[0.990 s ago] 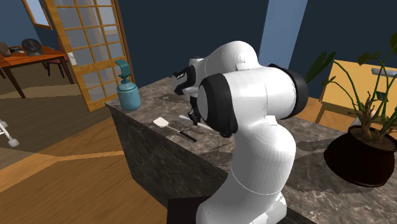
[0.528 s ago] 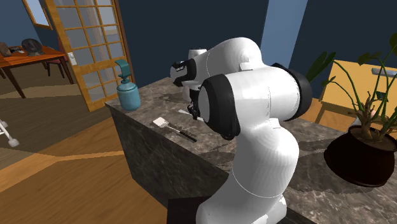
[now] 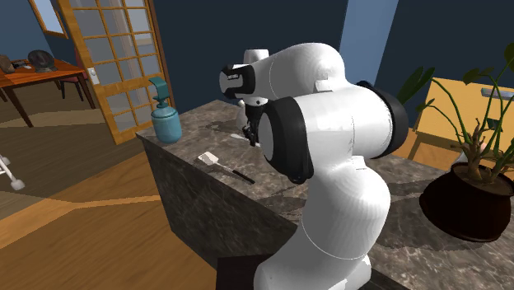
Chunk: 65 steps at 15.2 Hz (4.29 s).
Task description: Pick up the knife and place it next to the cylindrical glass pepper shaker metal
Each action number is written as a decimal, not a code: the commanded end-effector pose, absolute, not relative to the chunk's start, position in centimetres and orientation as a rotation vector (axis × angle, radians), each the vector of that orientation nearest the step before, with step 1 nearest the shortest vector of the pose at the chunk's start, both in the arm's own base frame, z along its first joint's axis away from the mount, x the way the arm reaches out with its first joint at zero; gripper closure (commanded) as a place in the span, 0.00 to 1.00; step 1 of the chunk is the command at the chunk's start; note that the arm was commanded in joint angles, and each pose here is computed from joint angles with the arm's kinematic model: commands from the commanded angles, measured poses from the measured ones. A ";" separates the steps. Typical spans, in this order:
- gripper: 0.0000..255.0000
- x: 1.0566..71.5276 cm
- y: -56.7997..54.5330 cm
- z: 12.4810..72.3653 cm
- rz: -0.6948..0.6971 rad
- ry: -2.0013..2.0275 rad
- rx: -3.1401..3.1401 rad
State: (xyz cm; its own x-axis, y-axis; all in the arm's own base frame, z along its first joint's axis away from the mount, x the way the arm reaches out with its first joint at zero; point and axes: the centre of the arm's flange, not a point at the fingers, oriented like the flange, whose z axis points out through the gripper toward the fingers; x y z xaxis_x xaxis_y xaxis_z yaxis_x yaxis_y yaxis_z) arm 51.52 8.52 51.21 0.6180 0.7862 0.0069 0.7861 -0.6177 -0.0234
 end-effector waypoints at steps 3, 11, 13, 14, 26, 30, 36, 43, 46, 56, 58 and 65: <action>1.00 51.5 8.5 53.2 0.007 -1.363 -2.804; 1.00 51.5 8.5 57.5 0.007 -1.363 -2.804; 1.00 51.5 8.5 58.5 0.007 -1.363 -2.804; 1.00 51.5 8.5 59.1 0.007 -1.363 -2.804; 1.00 51.5 8.5 65.4 0.007 -1.363 -2.804; 1.00 51.2 7.2 66.7 0.007 -1.363 -2.804; 1.00 49.0 -0.4 66.7 0.007 -1.363 -2.804; 1.00 46.5 -9.3 66.8 0.007 -1.363 -2.804; 1.00 45.4 -13.1 66.8 0.007 -1.363 -2.804; 1.00 41.8 -25.8 66.8 0.007 -1.363 -2.804; 1.00 41.1 -28.3 66.8 0.007 -1.363 -2.804; 1.00 38.6 -37.2 66.8 0.007 -1.363 -2.804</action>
